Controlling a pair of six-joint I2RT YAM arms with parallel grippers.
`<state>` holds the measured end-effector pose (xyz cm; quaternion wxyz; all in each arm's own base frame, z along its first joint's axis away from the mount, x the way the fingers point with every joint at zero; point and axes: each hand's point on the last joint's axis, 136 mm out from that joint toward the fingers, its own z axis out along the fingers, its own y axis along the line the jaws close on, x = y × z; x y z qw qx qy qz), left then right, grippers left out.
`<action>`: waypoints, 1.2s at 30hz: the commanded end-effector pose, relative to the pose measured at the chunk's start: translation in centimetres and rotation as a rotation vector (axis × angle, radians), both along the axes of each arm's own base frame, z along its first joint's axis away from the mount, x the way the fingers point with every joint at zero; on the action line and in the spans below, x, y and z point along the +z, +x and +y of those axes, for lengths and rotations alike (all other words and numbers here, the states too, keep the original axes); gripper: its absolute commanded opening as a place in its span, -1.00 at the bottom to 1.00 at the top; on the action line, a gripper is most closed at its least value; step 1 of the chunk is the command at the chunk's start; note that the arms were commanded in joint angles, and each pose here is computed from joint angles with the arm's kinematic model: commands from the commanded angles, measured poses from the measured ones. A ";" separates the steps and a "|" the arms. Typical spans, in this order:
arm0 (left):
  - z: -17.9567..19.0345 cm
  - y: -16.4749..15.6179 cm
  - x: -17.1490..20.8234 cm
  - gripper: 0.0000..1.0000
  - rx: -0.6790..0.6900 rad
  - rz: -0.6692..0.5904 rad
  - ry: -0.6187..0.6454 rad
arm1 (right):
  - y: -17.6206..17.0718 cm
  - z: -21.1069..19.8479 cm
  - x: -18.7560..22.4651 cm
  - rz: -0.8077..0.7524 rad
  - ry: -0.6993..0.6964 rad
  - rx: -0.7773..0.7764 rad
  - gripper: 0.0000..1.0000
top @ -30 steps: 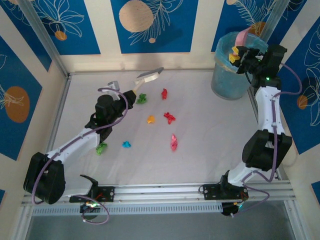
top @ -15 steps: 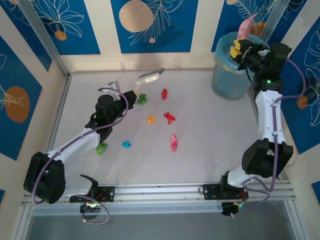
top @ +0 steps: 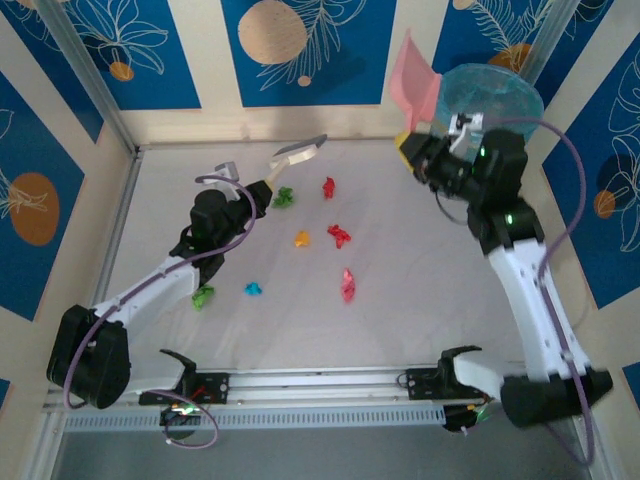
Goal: Sweep away the paper scraps from the table
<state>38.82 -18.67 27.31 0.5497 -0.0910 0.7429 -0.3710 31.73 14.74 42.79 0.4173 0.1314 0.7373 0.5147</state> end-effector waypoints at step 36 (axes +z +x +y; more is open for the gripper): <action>-10.5 -2.3 1.9 -1.00 -0.143 -0.016 0.030 | -5.4 -5.1 -38.2 0.668 -1.136 -0.112 -1.00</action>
